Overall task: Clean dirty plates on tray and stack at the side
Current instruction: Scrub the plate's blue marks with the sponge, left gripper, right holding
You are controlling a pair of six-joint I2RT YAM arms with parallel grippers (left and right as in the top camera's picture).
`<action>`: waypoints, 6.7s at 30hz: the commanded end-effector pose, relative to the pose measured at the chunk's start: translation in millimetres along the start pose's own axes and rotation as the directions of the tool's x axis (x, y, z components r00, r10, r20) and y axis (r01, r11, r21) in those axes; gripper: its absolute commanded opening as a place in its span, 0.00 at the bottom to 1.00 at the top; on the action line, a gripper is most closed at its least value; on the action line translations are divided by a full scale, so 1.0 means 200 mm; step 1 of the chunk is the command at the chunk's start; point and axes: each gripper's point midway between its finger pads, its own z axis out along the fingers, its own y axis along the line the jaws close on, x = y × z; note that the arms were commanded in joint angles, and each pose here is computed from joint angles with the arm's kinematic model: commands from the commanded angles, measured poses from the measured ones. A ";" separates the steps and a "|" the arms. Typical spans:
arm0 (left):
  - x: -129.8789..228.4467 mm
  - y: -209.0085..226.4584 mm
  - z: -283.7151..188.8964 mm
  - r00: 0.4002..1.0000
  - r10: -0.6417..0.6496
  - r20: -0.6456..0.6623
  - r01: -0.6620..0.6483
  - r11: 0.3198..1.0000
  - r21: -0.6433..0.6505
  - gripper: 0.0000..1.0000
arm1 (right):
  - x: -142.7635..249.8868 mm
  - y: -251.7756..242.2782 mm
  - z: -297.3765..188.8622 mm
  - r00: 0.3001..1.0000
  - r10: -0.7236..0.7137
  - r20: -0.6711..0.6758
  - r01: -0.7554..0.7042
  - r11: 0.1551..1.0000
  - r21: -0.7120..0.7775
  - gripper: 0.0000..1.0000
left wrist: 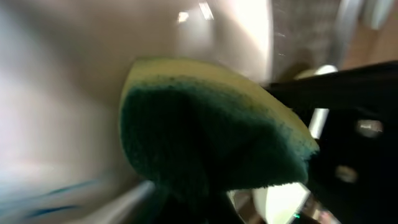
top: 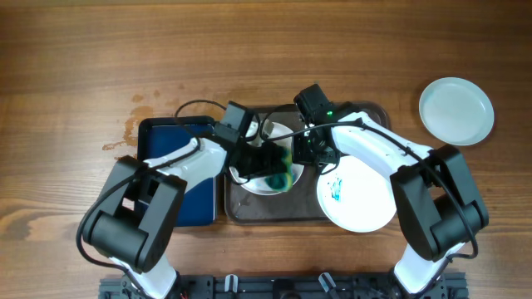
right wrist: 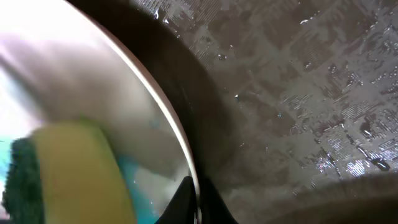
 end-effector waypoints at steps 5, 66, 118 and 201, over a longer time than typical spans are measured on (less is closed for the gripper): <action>-0.14 0.16 -0.02 0.983 -0.092 0.157 0.113 0.985 -0.131 0.04 | 0.04 -0.09 0.07 0.999 0.008 -0.037 -0.005 0.997 0.081 0.05; -0.04 0.80 -0.38 0.939 -0.101 0.329 0.317 0.625 -0.713 0.04 | 0.07 -0.11 0.07 0.998 -0.008 -0.065 0.014 0.995 0.095 0.04; 0.01 0.67 -0.26 0.969 -0.187 0.164 0.246 0.810 -0.533 0.04 | 0.08 -0.12 0.07 0.998 -0.010 -0.068 0.016 0.995 0.096 0.05; -0.05 0.00 -0.05 0.981 0.167 0.095 -0.134 0.950 -0.283 0.04 | 0.09 -0.13 0.06 0.996 -0.029 -0.085 0.037 0.994 0.102 0.04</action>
